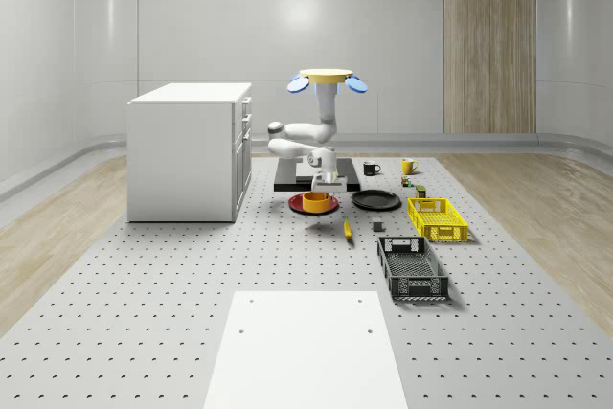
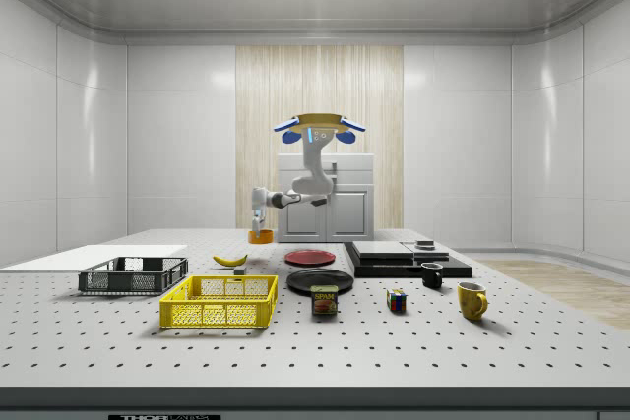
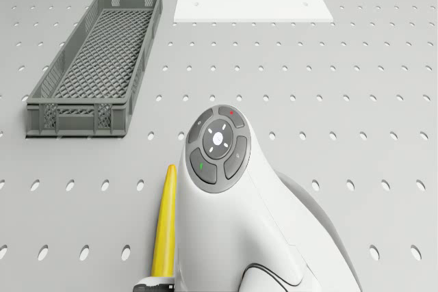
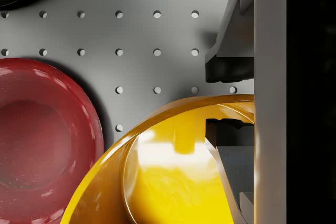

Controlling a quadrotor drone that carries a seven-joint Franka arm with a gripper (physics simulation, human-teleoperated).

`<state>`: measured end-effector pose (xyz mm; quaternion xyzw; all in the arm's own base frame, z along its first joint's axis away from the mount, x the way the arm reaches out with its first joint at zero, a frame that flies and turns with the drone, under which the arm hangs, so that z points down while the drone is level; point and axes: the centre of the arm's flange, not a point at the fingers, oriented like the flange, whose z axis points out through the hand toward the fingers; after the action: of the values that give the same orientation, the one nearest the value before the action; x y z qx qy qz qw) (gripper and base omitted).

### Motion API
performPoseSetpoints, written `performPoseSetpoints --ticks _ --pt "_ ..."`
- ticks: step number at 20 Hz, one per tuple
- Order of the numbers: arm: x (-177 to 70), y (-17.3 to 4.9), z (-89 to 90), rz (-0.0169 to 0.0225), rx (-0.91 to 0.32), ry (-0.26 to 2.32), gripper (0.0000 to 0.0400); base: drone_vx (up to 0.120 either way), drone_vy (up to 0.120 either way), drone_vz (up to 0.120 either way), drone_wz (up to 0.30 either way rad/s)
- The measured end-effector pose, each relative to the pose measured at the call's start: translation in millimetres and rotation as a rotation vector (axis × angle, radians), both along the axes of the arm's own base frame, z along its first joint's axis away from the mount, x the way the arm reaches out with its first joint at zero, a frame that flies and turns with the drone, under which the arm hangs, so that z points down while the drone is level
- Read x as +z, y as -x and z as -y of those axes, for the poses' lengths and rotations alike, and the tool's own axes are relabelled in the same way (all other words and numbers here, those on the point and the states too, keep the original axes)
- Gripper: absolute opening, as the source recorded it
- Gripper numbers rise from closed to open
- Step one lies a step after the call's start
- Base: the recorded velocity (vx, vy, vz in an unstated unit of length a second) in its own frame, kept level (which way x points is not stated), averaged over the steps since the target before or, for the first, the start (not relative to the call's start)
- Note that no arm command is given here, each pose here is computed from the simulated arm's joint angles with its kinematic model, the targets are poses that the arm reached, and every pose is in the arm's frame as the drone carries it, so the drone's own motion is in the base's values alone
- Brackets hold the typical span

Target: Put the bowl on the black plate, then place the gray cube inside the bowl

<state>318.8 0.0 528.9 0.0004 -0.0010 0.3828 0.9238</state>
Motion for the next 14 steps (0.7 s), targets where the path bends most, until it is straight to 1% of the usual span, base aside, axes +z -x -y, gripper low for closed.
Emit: performPoseSetpoints --ticks 14 --pt "-0.2 0.0 0.0 0.0 0.0 0.0 0.01 -0.12 0.12 0.0 0.0"
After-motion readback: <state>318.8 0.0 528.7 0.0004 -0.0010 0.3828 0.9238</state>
